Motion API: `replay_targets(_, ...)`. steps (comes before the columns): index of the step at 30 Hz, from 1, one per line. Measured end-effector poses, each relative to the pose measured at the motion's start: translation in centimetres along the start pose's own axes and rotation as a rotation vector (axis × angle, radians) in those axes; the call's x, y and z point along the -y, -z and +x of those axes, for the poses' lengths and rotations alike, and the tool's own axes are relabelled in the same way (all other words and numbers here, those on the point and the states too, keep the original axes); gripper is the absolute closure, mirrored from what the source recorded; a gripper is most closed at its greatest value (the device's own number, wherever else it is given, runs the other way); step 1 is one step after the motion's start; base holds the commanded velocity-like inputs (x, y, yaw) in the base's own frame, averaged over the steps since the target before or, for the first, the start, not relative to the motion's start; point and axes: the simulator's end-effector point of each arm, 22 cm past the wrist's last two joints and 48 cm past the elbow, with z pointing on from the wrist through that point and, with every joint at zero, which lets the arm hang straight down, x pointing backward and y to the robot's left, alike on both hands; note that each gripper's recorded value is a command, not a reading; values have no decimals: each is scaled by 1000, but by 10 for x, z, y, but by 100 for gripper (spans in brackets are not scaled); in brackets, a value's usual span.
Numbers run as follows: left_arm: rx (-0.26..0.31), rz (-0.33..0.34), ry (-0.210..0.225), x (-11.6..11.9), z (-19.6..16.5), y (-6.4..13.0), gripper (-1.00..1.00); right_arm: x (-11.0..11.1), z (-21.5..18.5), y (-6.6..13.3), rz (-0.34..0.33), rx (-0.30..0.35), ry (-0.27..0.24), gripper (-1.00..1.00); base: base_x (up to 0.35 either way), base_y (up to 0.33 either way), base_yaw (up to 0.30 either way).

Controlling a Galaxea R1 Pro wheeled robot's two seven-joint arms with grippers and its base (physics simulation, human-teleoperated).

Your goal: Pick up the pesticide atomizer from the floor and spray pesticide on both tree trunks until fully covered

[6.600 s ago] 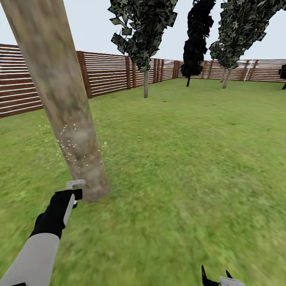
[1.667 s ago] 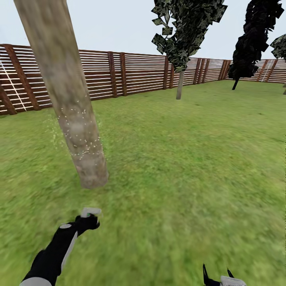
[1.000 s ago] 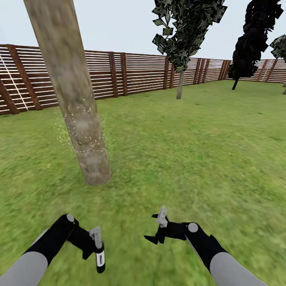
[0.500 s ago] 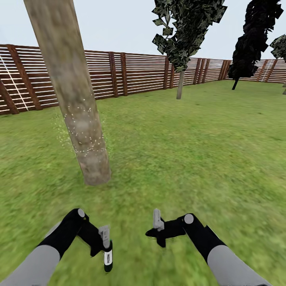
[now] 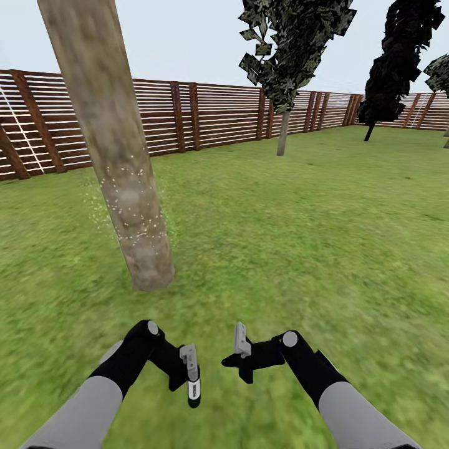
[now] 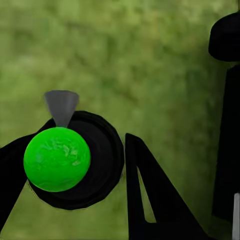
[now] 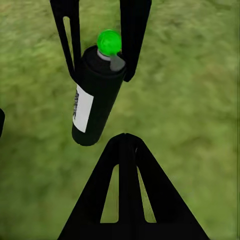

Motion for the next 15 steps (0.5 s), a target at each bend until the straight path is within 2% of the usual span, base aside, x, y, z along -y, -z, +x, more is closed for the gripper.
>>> replay_targets(4, 20, 18, -15, 8, -17, -8, 100, 0, 0, 0, 0, 0, 0, 100, 0, 0, 0)
replay_targets(7, -18, 35, -60, 17, -21, -18, 100, 0, 0, 0, 0, 0, 0, 100, 0, 0, 0)
replay_targets(10, -20, -9, -63, 8, -22, -21, 100, 0, 0, 0, 0, 0, 0, 100, 0, 0, 0)
replay_targets(15, -11, -5, -70, 11, -29, -25, 100, 0, 0, 0, 0, 0, 0, 100, 0, 0, 0)
